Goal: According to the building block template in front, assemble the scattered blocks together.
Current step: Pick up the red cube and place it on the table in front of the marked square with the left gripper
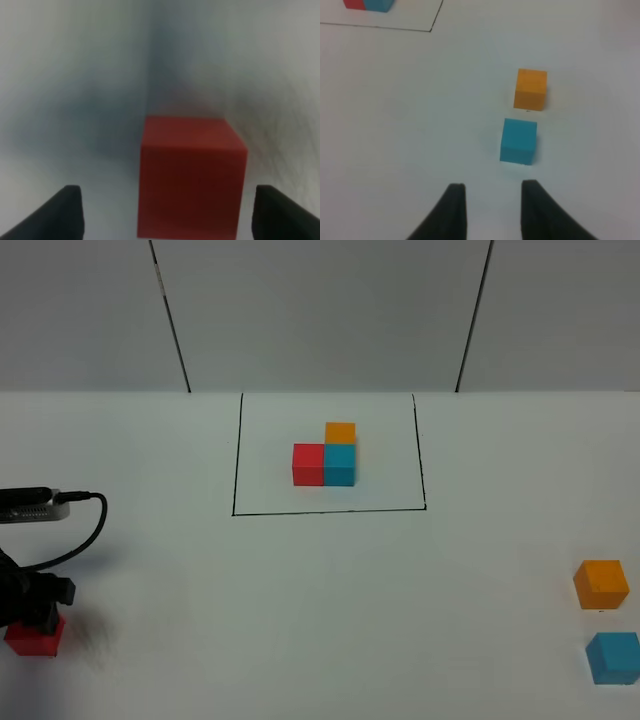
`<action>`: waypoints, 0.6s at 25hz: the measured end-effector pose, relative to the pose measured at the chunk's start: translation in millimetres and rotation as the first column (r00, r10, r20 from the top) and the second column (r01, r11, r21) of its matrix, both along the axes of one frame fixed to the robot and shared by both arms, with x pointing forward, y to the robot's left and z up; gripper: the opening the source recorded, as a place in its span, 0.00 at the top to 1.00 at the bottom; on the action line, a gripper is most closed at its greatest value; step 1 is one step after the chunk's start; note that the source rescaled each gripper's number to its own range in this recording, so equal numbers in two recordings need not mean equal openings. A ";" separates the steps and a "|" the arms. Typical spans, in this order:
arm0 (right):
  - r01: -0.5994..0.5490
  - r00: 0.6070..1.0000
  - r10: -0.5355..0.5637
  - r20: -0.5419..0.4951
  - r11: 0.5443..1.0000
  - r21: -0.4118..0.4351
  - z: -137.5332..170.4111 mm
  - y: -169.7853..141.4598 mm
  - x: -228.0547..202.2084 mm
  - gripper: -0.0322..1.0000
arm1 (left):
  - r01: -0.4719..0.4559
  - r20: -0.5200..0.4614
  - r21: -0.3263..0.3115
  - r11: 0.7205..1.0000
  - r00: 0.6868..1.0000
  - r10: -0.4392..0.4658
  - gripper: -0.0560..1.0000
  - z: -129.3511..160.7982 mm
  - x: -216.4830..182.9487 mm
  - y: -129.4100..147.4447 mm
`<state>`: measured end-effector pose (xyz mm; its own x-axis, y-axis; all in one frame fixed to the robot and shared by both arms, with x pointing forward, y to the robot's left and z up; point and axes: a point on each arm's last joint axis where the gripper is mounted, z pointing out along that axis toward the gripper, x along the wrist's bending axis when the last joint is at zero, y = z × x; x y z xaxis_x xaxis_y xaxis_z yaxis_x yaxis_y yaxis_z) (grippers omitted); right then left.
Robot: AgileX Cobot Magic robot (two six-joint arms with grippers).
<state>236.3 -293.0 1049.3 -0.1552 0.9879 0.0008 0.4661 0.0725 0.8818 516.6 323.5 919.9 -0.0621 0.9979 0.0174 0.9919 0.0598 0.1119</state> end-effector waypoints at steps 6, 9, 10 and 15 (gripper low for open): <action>0.000 1.000 0.000 0.000 1.000 0.000 0.0 0.0 0.0 0.97 | 0.007 -0.002 0.000 1.000 1.000 -0.007 0.20 -11.1 4.1 0.2; 0.000 1.000 0.000 0.000 1.000 0.000 0.0 0.0 0.0 0.97 | 0.007 0.011 0.001 1.000 1.000 -0.007 0.20 -12.1 5.8 0.3; 0.000 1.000 0.000 0.000 1.000 0.000 0.0 0.0 0.0 0.97 | 0.007 0.014 0.001 1.000 1.000 -0.007 0.20 -12.1 6.0 0.3; 0.000 1.000 0.000 0.000 1.000 0.000 0.0 0.0 0.0 0.97 | 0.007 0.018 0.001 1.000 1.000 -0.007 0.22 -12.1 6.4 0.4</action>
